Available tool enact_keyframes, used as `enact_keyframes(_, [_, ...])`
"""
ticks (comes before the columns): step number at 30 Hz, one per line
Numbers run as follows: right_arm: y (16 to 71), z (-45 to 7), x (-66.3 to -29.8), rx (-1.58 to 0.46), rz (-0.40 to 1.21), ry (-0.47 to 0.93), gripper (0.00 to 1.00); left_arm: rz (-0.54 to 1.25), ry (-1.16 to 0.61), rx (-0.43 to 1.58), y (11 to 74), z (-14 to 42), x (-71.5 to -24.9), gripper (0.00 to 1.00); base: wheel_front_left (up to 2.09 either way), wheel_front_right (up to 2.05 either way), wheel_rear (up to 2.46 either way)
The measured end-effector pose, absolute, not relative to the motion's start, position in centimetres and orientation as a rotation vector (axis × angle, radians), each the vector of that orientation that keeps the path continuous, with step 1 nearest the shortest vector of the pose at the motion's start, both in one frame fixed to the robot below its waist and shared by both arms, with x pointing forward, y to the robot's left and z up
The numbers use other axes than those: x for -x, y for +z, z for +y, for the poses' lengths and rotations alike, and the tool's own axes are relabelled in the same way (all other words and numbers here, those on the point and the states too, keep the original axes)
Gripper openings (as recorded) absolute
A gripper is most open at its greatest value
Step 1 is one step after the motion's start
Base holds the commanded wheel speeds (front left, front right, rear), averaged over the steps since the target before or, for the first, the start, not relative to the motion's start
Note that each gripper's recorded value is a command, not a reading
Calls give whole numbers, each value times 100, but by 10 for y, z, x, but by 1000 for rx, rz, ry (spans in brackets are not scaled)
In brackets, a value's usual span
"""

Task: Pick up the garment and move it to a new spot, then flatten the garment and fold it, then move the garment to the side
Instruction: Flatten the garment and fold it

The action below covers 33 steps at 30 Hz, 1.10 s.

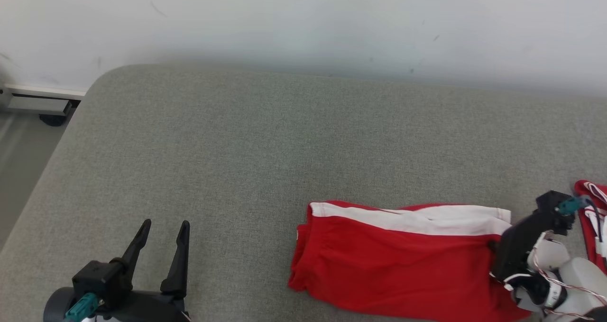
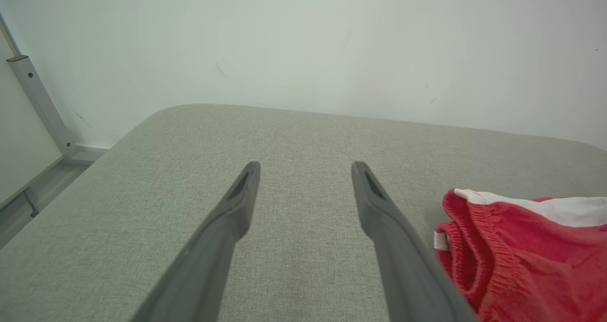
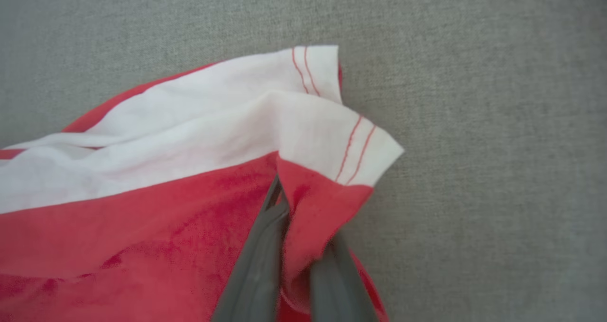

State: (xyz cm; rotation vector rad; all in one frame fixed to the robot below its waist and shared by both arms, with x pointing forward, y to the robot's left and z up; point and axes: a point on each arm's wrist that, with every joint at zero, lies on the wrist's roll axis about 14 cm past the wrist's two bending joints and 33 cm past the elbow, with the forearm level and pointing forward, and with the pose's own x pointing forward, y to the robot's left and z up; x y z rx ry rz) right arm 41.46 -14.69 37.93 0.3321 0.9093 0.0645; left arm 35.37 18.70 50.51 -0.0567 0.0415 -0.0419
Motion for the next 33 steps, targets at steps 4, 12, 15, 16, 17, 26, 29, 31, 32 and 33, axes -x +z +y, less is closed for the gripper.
enact_keyframes(4, [382, -175, -411, -311, 888, 17, 0, 33, -41, 58, 507, 187, -353, 100, 0, 0, 0])
enact_keyframes(12, [414, -244, -413, -227, 768, -94, 0, 28, -64, 63, 506, 180, -353, 100, 0, 0, 0])
enact_keyframes(15, [435, -266, -419, -204, 697, -136, 0, 40, -79, 67, 503, 174, -352, 100, 0, 0, 0])
enact_keyframes(16, [441, -274, -420, -194, 678, -150, 0, 38, -84, 69, 503, 172, -352, 100, 0, 0, 0])
enact_keyframes(17, [448, -281, -422, -180, 657, -162, 0, 38, -87, 71, 503, 171, -353, 100, 0, 0, 0])
enact_keyframes(26, [465, -243, -431, -159, 620, -59, 0, 42, -98, 76, 502, 166, -354, 100, 0, 0, 0])
enact_keyframes(29, [459, -200, -430, -182, 648, 38, 0, 41, -100, 79, 502, 165, -354, 100, 0, 0, 0])
enact_keyframes(31, [463, -177, -432, -187, 649, 94, 0, 41, -99, 81, 502, 164, -353, 100, 0, 0, 0])
enact_keyframes(32, [465, -169, -434, -187, 649, 115, 0, 42, -98, 81, 502, 165, -353, 100, 0, 0, 0])
enact_keyframes(33, [467, -164, -436, -190, 648, 128, 0, 42, -100, 81, 502, 164, -353, 100, 0, 0, 0])
